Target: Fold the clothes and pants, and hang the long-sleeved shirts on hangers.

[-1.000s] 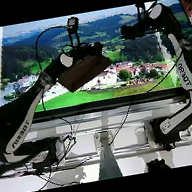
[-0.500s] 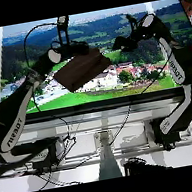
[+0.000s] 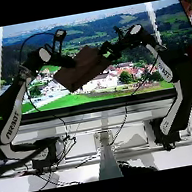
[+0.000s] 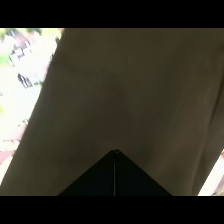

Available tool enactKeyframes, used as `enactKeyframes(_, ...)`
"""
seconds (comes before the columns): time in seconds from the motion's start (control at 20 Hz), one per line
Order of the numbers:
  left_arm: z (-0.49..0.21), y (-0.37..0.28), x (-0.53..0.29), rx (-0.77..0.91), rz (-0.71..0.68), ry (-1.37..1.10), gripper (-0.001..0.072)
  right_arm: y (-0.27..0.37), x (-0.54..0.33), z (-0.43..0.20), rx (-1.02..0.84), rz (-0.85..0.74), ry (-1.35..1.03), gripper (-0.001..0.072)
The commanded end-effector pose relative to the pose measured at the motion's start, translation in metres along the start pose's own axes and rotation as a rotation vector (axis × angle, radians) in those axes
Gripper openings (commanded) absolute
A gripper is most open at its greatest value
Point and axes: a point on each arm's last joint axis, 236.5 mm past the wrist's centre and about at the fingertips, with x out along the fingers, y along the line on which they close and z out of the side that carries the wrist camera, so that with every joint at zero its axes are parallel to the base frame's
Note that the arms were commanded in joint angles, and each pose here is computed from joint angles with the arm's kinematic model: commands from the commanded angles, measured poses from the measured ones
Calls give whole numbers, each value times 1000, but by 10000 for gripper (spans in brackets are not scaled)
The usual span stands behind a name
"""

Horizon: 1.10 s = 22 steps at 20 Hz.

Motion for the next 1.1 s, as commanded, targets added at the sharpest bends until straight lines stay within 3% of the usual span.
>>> enactKeyframes(0.0, -31, -6, 27, 8, -28, 116, 10, 18, 17, -9, 1, 44, 28, 694)
enactKeyframes(0.2, -53, -34, 44, 49, -77, 205, 10, 21, 24, -3, -18, 27, -5, 685)
enactKeyframes(0.3, -51, -41, 45, 64, -79, 199, 9, 18, 30, 1, -42, -9, -32, 580)
enactKeyframes(0.35, -51, -43, 46, 68, -81, 199, 9, 17, 34, 0, -59, -29, -36, 497)
enactKeyframes(0.5, -54, -45, 42, 69, -88, 213, 10, 11, 40, -6, -114, -82, -20, 7)
enactKeyframes(0.8, -4, -26, -28, 58, -40, 46, 10, 10, -54, 32, -232, -235, -200, 9)
enactKeyframes(1.05, 53, 9, -148, 32, 88, -248, 10, 3, -223, 55, -234, -540, -510, 9)
